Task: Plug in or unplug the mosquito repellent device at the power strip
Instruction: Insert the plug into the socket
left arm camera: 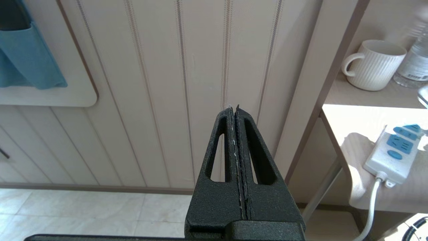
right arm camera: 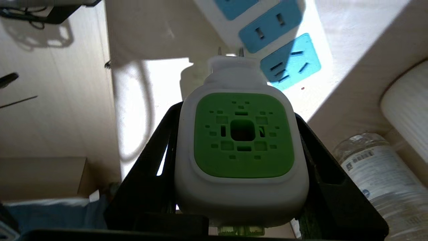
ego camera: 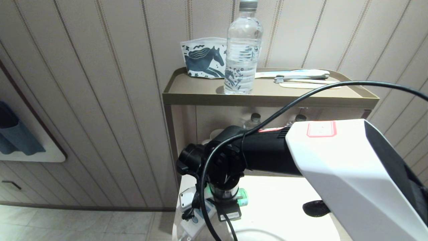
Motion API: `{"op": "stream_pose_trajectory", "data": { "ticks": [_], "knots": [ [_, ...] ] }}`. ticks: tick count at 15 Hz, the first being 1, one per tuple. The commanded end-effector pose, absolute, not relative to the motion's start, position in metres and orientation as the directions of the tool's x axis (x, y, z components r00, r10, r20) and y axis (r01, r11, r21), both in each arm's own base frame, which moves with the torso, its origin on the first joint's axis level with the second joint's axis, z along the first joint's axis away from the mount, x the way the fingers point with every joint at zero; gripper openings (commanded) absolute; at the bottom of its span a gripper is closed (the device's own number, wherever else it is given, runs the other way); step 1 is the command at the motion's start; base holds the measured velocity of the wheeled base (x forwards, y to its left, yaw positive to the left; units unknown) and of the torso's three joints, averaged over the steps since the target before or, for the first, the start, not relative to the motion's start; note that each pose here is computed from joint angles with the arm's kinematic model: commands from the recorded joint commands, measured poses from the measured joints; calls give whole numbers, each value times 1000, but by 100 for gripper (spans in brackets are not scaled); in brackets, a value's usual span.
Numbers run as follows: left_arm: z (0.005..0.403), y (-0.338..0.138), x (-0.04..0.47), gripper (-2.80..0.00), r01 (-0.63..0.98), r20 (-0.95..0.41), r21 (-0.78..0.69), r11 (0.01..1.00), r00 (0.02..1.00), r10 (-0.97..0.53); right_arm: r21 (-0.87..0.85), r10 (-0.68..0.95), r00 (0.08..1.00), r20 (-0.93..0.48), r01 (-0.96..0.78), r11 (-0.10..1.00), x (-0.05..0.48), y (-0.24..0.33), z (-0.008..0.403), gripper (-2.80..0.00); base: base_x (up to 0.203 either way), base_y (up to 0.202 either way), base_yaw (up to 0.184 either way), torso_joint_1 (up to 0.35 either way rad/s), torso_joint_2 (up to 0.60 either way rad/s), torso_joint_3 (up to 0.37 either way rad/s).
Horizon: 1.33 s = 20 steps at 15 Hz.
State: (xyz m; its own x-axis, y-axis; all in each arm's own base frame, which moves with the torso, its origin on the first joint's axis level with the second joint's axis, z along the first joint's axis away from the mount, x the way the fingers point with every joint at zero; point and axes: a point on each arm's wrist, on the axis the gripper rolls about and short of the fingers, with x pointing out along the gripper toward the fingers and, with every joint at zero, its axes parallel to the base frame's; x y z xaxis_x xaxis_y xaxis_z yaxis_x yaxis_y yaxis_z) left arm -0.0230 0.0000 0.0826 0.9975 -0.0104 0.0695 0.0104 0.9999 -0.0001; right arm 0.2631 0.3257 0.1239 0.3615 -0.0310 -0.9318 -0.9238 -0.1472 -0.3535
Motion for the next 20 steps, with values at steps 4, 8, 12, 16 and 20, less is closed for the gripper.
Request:
{"op": "stream_pose_trajectory", "data": {
  "ticks": [4, 8, 12, 16, 20],
  "knots": [
    [83, 0, -23, -280, 11, 71, 0, 1000, 997, -11, -441, 53, 438, -898, -893, -87, 272, 322, 145, -280, 0, 0, 0, 0, 0, 0],
    [83, 0, -23, -280, 12, 71, 0, 1000, 997, -12, -472, 88, 467, -880, -881, -44, 279, 326, 142, -280, 0, 0, 0, 0, 0, 0],
    [83, 0, -23, -280, 11, 71, 0, 1000, 997, -11, -478, 92, 474, -876, -878, -27, 289, 334, 122, -280, 0, 0, 0, 0, 0, 0],
    [83, 0, -23, -280, 11, 71, 0, 1000, 997, -11, -482, 89, 479, -873, -876, -16, 297, 334, 114, -280, 0, 0, 0, 0, 0, 0],
    [83, 0, -23, -280, 12, 71, 0, 1000, 997, -12, -478, 74, 476, -876, -879, -5, 302, 327, 116, -280, 0, 0, 0, 0, 0, 0]
  ]
}}
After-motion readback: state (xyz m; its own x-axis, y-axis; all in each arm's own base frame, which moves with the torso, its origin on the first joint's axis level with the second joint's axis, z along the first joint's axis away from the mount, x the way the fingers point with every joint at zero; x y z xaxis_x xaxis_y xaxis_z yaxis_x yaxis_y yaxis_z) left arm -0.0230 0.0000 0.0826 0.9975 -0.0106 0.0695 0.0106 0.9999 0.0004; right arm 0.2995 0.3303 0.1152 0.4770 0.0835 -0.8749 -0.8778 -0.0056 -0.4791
